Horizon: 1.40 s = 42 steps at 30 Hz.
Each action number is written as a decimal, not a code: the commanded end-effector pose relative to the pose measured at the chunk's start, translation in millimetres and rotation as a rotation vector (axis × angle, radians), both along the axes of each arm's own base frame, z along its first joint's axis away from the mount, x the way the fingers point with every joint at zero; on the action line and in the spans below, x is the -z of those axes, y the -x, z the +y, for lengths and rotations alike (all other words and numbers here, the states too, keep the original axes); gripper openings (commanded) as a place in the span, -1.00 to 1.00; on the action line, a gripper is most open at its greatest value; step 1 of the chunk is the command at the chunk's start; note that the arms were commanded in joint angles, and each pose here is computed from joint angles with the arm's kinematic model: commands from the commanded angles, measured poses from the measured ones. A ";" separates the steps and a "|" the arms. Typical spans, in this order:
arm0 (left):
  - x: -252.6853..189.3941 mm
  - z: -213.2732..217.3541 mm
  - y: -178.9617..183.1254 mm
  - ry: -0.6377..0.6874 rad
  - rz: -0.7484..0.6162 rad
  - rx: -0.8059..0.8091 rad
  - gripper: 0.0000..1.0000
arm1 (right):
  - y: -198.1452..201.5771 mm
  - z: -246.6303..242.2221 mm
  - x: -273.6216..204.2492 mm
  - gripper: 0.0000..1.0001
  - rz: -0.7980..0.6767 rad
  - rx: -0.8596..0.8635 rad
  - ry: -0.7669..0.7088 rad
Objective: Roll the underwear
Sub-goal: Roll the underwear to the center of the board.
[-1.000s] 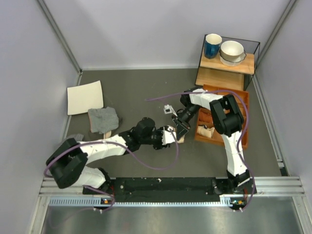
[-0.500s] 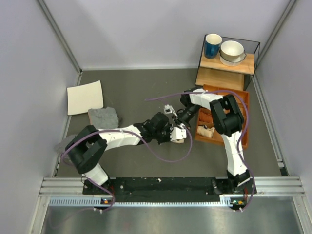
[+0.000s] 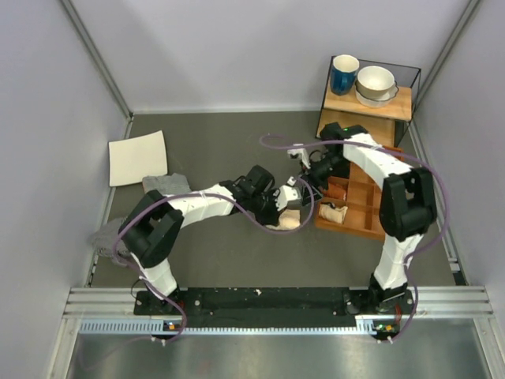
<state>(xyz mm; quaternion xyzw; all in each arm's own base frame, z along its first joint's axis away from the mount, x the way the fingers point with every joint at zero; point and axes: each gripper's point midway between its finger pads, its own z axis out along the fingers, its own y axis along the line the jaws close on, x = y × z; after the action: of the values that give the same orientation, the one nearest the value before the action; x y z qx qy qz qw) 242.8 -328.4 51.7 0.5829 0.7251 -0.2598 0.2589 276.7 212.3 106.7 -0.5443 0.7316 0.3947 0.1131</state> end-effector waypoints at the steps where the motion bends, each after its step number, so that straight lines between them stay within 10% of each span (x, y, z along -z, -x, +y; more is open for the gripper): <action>1: 15.8 6.5 16.7 -0.018 0.257 -0.069 -1.00 | -30.5 -18.6 -19.2 0.12 -0.137 0.134 -0.013; 17: 56.2 31.3 -15.2 0.004 0.657 -0.317 -0.97 | -10.0 5.2 -27.8 0.31 0.017 0.143 -0.248; 42: 60.2 27.0 -28.8 0.061 0.684 -0.427 -0.80 | -14.2 26.2 90.8 0.42 0.224 0.340 0.198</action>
<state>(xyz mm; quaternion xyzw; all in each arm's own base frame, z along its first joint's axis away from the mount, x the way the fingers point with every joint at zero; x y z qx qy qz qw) 268.2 -321.8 43.0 0.3080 0.8186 -0.4792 0.0729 296.2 236.1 39.1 -0.3748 0.8410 0.3842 0.0671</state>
